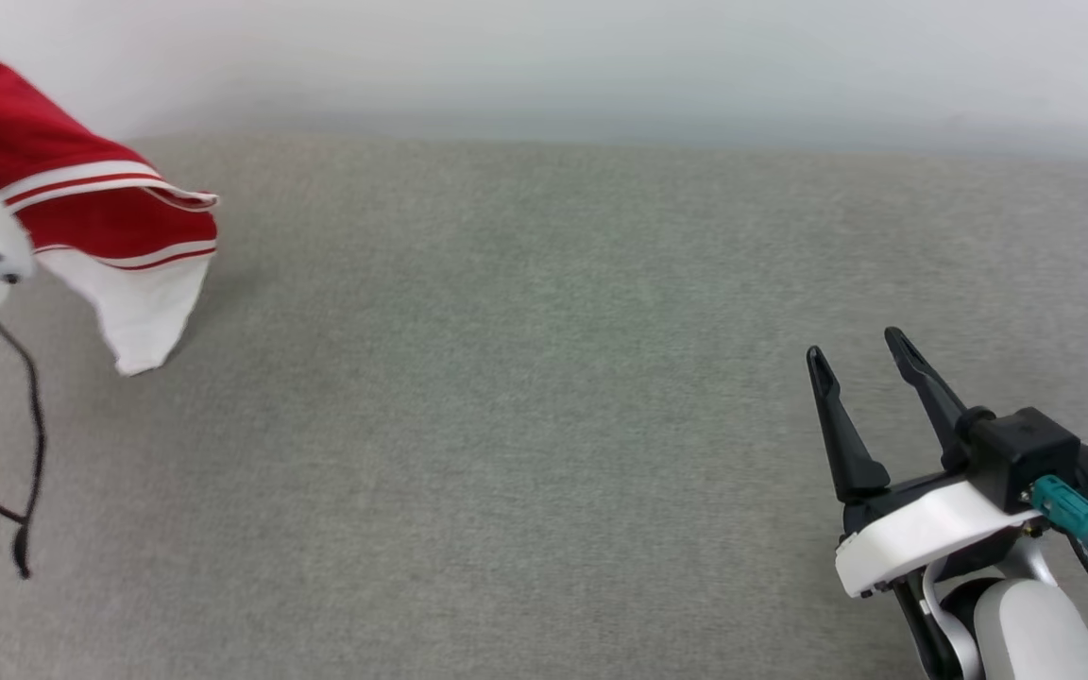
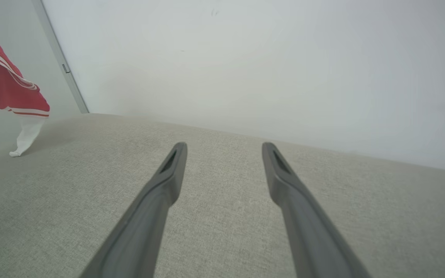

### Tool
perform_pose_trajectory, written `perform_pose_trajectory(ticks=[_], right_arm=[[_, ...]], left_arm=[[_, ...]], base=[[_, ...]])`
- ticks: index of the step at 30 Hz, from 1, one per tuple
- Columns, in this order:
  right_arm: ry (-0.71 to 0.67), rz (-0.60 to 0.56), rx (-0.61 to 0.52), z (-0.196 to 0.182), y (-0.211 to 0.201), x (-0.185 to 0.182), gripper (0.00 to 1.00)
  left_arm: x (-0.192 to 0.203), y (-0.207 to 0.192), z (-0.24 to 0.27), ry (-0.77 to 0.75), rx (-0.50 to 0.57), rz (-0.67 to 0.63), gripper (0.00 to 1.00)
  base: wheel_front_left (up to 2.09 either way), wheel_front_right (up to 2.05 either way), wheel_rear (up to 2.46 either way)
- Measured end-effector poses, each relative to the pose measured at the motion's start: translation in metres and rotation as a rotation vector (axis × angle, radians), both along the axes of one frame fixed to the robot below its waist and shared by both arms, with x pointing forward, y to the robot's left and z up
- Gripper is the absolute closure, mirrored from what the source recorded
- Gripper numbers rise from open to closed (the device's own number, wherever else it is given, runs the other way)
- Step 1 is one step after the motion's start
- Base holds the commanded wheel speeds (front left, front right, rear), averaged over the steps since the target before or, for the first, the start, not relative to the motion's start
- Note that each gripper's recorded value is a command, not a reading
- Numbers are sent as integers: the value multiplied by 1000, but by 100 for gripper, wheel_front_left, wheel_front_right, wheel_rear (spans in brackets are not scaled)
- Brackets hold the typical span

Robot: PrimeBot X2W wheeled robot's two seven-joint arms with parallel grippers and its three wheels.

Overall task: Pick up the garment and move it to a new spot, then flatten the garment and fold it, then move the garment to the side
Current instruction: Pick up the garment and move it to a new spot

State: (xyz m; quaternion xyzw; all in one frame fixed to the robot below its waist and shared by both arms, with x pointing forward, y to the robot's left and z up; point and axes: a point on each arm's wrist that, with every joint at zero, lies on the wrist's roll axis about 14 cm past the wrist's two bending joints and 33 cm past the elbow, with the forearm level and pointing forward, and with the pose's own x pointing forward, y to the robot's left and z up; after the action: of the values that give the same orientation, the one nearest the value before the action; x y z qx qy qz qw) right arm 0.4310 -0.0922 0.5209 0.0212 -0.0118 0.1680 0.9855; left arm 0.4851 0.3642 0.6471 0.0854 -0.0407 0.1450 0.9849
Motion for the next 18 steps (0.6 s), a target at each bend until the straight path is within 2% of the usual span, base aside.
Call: perform_pose_trajectory(ticks=[4,10,15,18], right_arm=[[-12,-61,3,8,-20,-14,0],[-23,-156,-2,16,-52,-33,0],[-23,-247,-6,17,-83,-49,0],[-25,-290,-9,19,-97,-55,0]], left_arm=[[15,-55,16,-81,-3,-135,100],[36,-172,12,-116,-72,-408,100],[30,-285,-1,-106,-154,-671,100],[18,-334,-15,-74,-199,-789,100]], base=[[0,0,0],[0,0,0],[0,0,0],[0,0,0]])
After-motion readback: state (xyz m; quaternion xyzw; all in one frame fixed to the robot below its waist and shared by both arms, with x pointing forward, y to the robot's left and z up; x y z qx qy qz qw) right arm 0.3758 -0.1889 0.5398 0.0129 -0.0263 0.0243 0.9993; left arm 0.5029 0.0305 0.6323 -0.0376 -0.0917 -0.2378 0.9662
